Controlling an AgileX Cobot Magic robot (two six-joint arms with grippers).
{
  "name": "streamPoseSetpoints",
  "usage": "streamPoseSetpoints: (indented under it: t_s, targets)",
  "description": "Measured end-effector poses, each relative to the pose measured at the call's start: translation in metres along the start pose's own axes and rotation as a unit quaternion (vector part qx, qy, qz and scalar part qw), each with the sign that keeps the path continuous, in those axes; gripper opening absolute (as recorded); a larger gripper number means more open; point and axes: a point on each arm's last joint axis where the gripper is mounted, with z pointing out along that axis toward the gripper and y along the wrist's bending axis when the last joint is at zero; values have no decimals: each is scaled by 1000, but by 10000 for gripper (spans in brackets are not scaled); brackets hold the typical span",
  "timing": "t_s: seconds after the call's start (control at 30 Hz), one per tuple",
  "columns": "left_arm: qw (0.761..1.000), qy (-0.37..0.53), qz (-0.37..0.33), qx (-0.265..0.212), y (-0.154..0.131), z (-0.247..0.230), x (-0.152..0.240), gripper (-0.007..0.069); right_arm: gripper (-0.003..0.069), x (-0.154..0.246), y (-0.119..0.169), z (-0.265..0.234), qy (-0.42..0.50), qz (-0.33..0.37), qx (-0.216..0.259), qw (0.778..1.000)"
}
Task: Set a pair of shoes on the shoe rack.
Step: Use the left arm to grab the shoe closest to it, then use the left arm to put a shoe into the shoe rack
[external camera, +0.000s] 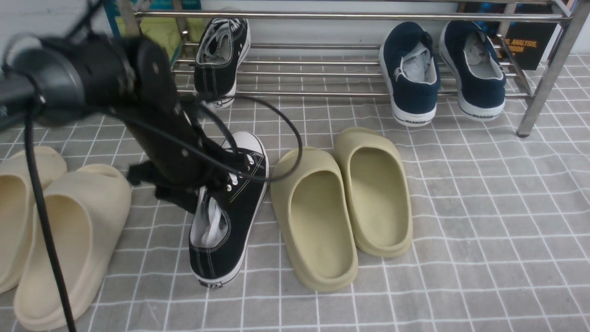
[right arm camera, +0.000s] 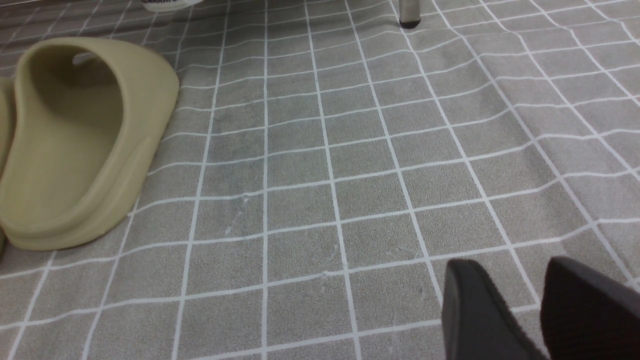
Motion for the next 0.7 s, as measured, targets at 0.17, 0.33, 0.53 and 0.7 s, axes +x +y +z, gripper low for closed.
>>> streamPoseSetpoints:
  t_s: [0.17, 0.33, 0.53, 0.7]
  targets:
    - [1000, -19, 3, -9, -2, 10, 5, 318, 239, 0, 0, 0, 0, 0, 0, 1000]
    - [1000, -19, 6, -12, -3, 13, 6, 52, 239, 0, 0, 0, 0, 0, 0, 1000]
    - [999, -38, 14, 9, -16, -31, -4, 39, 239, 0, 0, 0, 0, 0, 0, 1000]
    - [995, -91, 24, 41, -36, -84, -33, 39, 239, 0, 0, 0, 0, 0, 0, 1000]
